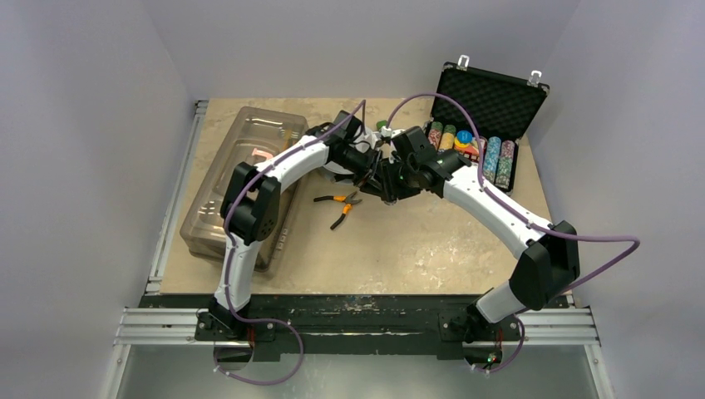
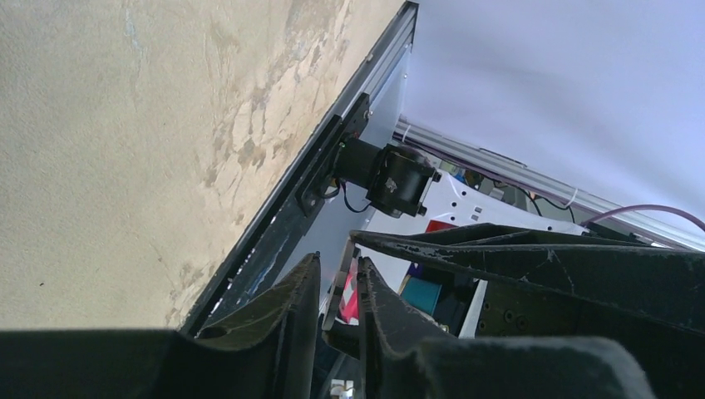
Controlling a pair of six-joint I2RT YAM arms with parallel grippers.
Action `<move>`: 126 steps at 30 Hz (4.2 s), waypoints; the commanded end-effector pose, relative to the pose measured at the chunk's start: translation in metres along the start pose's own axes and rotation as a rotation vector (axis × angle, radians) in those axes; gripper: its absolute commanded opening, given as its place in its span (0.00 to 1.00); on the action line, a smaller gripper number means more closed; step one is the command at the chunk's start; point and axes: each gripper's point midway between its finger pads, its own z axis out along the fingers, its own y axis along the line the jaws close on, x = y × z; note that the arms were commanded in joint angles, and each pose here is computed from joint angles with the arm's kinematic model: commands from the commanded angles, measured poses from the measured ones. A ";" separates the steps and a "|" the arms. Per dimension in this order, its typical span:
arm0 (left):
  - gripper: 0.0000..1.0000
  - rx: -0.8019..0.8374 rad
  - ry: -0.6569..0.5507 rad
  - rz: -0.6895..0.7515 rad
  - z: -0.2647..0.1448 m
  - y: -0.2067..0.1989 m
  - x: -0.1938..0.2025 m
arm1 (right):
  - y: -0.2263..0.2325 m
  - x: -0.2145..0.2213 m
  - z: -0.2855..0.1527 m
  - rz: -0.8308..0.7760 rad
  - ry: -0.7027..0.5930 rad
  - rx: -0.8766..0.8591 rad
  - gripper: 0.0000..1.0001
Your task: Pack up texas hold em set
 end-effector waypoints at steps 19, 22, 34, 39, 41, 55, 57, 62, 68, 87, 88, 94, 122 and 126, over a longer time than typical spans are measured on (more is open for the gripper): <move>0.00 -0.020 -0.097 0.102 -0.029 -0.030 0.012 | 0.009 0.003 -0.024 0.031 -0.017 -0.071 0.43; 0.00 -0.011 -0.151 0.138 -0.045 -0.041 0.017 | 0.019 0.007 -0.033 0.140 0.013 -0.227 0.47; 0.00 0.117 -0.229 0.215 -0.076 -0.084 0.052 | 0.064 -0.028 -0.085 0.406 -0.006 -0.928 0.25; 0.00 0.132 -0.239 0.252 -0.087 -0.094 0.064 | 0.073 -0.040 -0.107 0.412 -0.046 -1.103 0.33; 0.00 0.123 -0.268 0.255 -0.095 -0.095 0.065 | 0.072 -0.041 -0.111 0.369 -0.065 -1.086 0.42; 0.00 0.151 -0.359 0.276 -0.127 -0.101 0.085 | 0.082 -0.068 -0.137 0.347 -0.087 -1.125 0.47; 0.00 0.160 -0.357 0.273 -0.128 -0.103 0.085 | 0.089 -0.067 -0.138 0.334 -0.065 -1.142 0.46; 0.00 0.169 -0.359 0.272 -0.128 -0.105 0.086 | 0.110 -0.055 -0.136 0.294 -0.005 -1.180 0.42; 0.00 0.173 -0.356 0.268 -0.127 -0.104 0.086 | 0.118 -0.052 -0.133 0.296 0.003 -1.196 0.33; 0.60 -0.246 -0.517 0.281 -0.159 -0.063 0.074 | 0.051 -0.039 -0.066 0.525 0.056 -0.859 0.00; 0.62 -0.292 -0.514 0.274 -0.163 -0.057 0.077 | 0.030 -0.034 -0.049 0.575 0.075 -0.732 0.00; 0.63 -0.352 -0.523 0.309 -0.169 -0.046 0.084 | -0.098 0.011 0.003 0.884 0.186 -0.161 0.00; 0.63 -0.461 -0.377 0.461 -0.164 -0.023 0.047 | -0.371 0.062 -0.042 1.796 -0.075 0.885 0.00; 0.63 -0.451 -0.375 0.447 -0.164 -0.023 0.043 | -0.374 0.062 -0.034 1.810 -0.086 0.869 0.00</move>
